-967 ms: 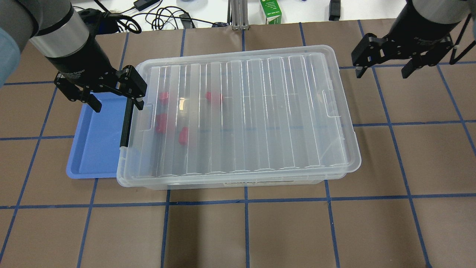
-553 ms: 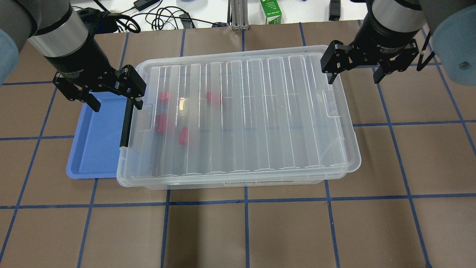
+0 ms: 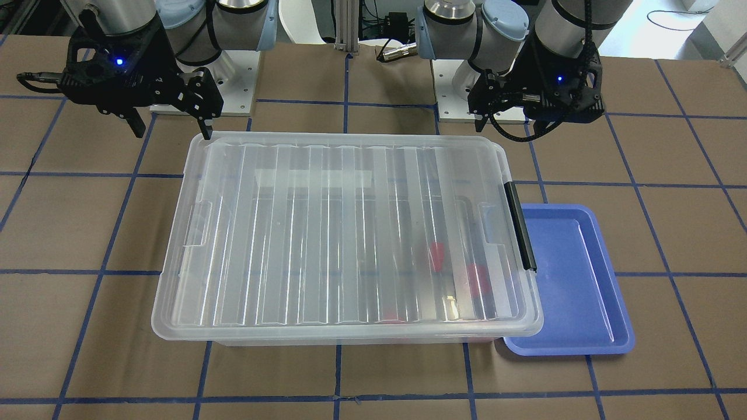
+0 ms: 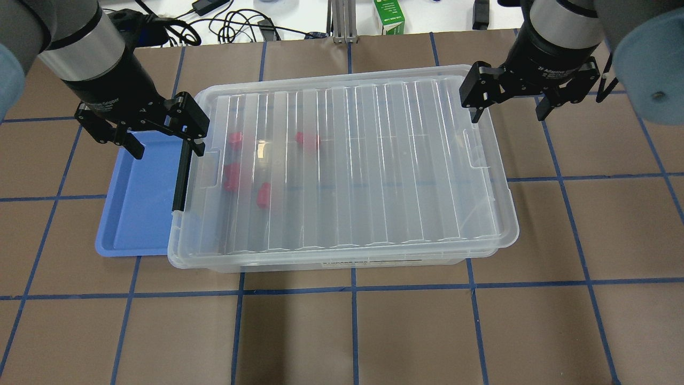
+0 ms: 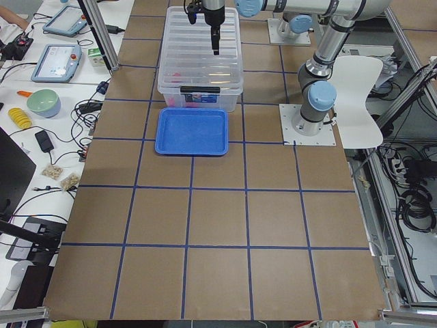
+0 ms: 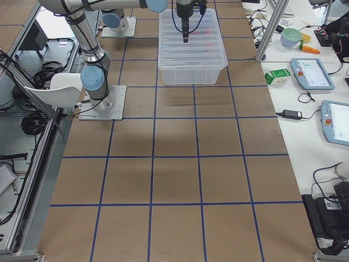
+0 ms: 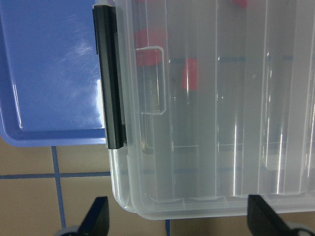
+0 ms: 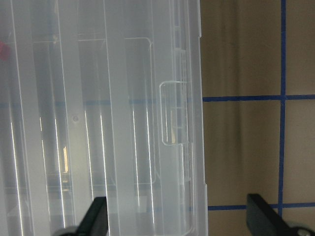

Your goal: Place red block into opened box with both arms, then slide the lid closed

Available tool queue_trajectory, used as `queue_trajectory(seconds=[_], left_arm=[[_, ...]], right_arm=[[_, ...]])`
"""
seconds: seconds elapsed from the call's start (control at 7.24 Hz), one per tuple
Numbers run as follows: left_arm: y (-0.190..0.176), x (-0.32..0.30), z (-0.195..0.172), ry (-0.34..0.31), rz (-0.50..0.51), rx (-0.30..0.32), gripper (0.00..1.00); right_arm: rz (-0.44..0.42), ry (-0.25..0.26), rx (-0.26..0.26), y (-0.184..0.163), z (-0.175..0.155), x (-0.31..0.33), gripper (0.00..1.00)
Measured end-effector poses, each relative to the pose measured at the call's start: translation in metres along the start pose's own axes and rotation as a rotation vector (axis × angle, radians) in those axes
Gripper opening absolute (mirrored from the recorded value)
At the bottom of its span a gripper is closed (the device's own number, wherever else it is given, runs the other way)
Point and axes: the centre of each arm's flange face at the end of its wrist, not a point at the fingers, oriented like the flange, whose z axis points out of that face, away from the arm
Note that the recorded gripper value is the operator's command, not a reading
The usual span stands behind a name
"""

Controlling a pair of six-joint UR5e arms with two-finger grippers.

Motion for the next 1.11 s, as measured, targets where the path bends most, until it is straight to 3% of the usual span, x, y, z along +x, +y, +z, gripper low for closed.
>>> queue_trajectory(seconds=[1.11], left_arm=[[-0.0003, -0.0024, -0.0022, -0.008, -0.002, 0.014, 1.00]], right_arm=[[0.002, 0.002, -0.002, 0.0004, 0.0012, 0.0005, 1.00]])
